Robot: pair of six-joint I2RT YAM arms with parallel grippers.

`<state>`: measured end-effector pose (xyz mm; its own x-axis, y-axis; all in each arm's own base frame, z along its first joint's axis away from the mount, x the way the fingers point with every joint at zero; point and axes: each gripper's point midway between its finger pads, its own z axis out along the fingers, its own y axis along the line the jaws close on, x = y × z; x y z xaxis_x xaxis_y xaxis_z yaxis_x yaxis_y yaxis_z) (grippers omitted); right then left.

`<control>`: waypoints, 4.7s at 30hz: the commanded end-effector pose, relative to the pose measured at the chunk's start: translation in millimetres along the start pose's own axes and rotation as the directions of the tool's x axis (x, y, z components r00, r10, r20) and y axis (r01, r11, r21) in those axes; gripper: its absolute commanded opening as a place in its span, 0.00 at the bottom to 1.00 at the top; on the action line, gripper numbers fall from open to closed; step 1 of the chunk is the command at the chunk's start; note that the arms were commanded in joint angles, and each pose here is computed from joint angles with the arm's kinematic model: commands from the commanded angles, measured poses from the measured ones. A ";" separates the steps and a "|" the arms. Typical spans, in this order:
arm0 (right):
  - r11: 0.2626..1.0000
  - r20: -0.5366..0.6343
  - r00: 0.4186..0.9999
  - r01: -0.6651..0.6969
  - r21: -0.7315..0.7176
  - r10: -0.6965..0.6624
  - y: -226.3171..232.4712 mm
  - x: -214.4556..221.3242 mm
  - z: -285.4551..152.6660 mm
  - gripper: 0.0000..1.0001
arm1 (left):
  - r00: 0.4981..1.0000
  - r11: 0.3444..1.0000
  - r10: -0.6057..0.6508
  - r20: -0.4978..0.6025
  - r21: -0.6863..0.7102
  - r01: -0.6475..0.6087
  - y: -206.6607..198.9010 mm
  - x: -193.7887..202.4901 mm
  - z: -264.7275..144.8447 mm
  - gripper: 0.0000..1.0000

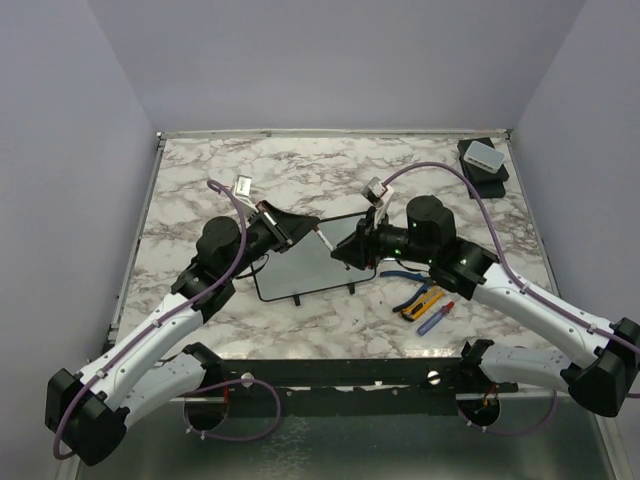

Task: Write a sentence on the whiteboard
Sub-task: Open the whiteboard marker at the center of the board, then place the pen cap at the center of the board.

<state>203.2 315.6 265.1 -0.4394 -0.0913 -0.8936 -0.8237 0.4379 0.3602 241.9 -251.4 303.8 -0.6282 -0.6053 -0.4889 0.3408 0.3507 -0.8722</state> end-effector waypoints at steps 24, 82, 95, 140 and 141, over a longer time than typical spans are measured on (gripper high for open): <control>0.982 0.624 0.770 -0.023 -0.187 0.137 45.2 -161.5 -26.9 0.86 | 0.852 0.891 -0.405 0.332 0.354 0.286 -80.1 -118.5 3.4 0.00; 0.987 0.519 0.841 -0.117 -0.106 0.156 21.1 -150.3 9.6 0.01 | 0.848 0.940 -0.317 0.424 0.259 0.222 -71.0 -126.0 -9.0 0.00; 0.994 0.565 0.819 -0.111 -0.016 0.101 8.6 -130.5 -19.5 0.01 | 0.792 0.956 -0.289 0.538 0.206 0.208 -52.8 -152.7 -18.2 0.00; 0.581 0.452 0.885 -0.311 0.752 -0.110 -136.7 -75.5 -145.5 0.01 | 0.215 0.506 0.678 -0.703 0.235 -0.830 68.8 215.0 -61.3 0.00; 0.578 0.453 0.885 -0.314 0.753 -0.109 -136.9 -73.7 -147.2 0.01 | 0.220 0.511 0.669 -0.710 0.225 -0.829 76.4 221.5 -63.5 0.00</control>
<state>301.2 143.4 333.2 -0.1204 0.2649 -0.9567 -0.1196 0.9528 0.2789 91.0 -326.8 180.8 -0.3933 0.5313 -0.7503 0.8750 0.4669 -0.1280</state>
